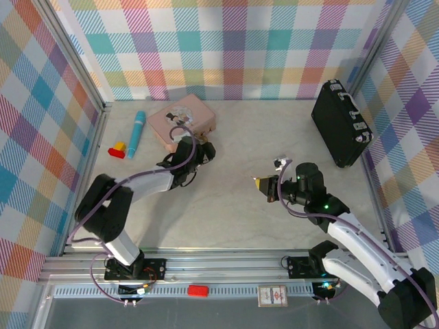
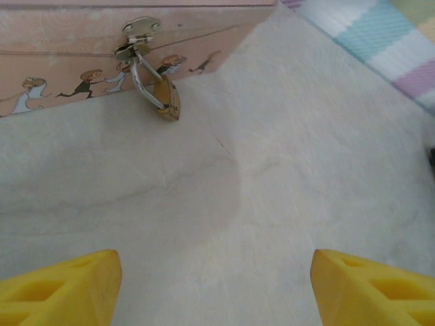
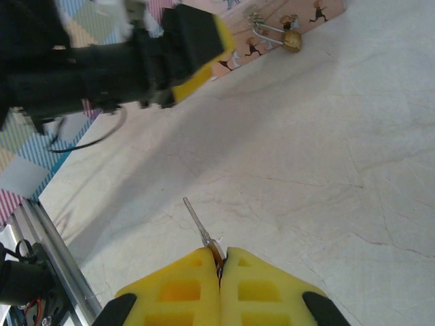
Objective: Unlock the padlock with the key
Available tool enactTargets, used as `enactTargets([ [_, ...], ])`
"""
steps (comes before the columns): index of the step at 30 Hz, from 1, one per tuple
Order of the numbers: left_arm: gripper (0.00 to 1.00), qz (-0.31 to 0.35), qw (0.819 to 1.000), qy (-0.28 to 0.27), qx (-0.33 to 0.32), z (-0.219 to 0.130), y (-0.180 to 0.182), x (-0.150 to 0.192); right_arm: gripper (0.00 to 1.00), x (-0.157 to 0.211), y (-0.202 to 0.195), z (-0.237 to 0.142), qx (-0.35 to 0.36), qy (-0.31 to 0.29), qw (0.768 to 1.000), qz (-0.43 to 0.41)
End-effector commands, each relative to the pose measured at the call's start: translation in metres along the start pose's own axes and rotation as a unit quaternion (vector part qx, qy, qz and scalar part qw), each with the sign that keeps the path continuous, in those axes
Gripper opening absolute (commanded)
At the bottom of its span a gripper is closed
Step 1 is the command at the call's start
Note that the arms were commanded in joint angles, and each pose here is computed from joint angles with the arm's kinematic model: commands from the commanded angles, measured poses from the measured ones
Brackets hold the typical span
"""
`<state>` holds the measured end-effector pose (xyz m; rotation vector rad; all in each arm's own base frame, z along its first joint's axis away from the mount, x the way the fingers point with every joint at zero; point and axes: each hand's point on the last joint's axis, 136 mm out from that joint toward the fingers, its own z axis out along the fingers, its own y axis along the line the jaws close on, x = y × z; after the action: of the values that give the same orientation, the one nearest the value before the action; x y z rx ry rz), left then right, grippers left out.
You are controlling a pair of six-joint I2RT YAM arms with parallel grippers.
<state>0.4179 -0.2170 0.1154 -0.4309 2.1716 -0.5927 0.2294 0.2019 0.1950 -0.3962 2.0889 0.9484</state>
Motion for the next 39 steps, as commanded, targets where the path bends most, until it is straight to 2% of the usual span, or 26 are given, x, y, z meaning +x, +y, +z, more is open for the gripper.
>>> enactTargets([
  [1,0.69,-0.081,0.994,-0.066,0.028,0.022,-0.010,-0.018,0.00,0.007,-0.004,-0.002,-0.006,-0.006,1.000,-0.022],
  [5,0.66,-0.127,0.987,-0.099,0.008,0.050,0.005,-0.014,0.00,0.010,-0.007,-0.003,-0.008,-0.019,1.000,-0.020],
  [15,0.65,-0.167,0.973,-0.150,-0.048,0.092,0.026,-0.013,0.00,0.008,0.000,-0.014,-0.022,-0.051,0.998,-0.023],
  [21,0.61,-0.186,0.963,-0.171,-0.092,0.103,0.042,-0.018,0.00,0.007,0.006,-0.017,-0.034,-0.056,0.998,-0.024],
  [30,0.53,-0.195,0.957,-0.178,-0.123,0.118,0.056,-0.040,0.00,0.005,0.011,-0.024,-0.043,-0.070,0.996,-0.028],
  [32,0.49,-0.192,0.959,-0.171,-0.122,0.124,0.058,-0.045,0.00,0.005,0.011,-0.025,-0.045,-0.070,0.996,-0.027],
  [35,0.38,-0.183,0.965,-0.146,-0.116,0.134,0.055,-0.046,0.00,0.005,0.012,-0.025,-0.048,-0.071,0.996,-0.027],
  [39,0.28,-0.148,0.973,-0.133,-0.120,0.129,0.047,-0.046,0.00,0.005,0.011,-0.024,-0.046,-0.070,0.996,-0.027],
])
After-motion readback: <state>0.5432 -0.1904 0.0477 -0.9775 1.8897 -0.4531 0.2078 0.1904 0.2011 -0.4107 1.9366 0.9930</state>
